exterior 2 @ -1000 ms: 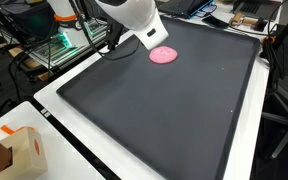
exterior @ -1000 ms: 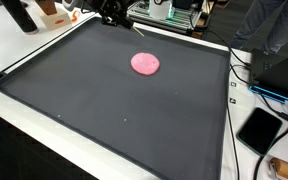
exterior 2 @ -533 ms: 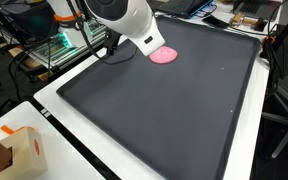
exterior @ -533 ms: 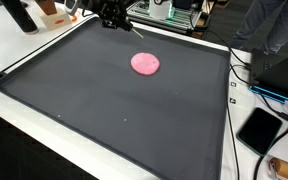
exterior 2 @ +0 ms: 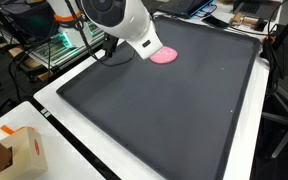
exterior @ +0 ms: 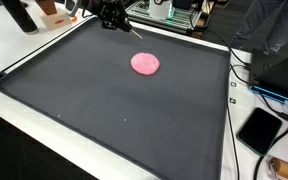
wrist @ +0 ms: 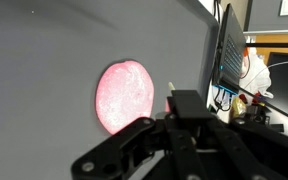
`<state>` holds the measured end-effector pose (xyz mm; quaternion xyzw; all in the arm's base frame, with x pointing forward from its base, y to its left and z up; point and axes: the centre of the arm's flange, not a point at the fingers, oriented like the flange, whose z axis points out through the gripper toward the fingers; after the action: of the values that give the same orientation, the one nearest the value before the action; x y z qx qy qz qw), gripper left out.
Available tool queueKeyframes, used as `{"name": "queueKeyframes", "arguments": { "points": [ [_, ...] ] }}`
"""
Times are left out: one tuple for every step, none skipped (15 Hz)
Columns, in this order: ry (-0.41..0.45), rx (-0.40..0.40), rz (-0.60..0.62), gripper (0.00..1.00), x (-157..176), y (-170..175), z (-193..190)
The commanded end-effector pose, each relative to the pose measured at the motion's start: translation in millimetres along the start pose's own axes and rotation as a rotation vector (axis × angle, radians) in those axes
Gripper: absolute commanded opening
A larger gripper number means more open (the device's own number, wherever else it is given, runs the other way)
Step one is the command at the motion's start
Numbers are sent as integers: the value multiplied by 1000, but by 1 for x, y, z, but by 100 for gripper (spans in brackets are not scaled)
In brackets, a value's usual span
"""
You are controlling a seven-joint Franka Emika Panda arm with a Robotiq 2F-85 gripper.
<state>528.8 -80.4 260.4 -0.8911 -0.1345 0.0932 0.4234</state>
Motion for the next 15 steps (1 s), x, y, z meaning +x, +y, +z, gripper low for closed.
{"name": "queueKeyframes", "arguments": {
  "points": [
    [21, -1, 11, 3, 1, 5, -4],
    [25, -5, 13, 3, 1, 4, -5],
    [29, -11, 14, 3, 2, 3, -6],
    [32, -18, 13, 3, 3, 2, -8],
    [37, -28, 13, 3, 4, 0, -10],
    [41, -39, 13, 3, 5, -1, -11],
    [46, -50, 13, 3, 6, -3, -14],
    [51, -60, 11, 3, 7, -5, -16],
    [54, -72, 11, 3, 8, -6, -17],
    [58, -88, 11, 3, 9, -9, -20],
    [63, -105, 12, 3, 10, -11, -21],
    [68, -123, 13, 3, 11, -15, -24],
    [71, -138, 13, 3, 11, -18, -26],
    [75, -160, 10, 3, 12, -23, -28],
    [78, -180, 9, 3, 14, -28, -30]
  ]
}}
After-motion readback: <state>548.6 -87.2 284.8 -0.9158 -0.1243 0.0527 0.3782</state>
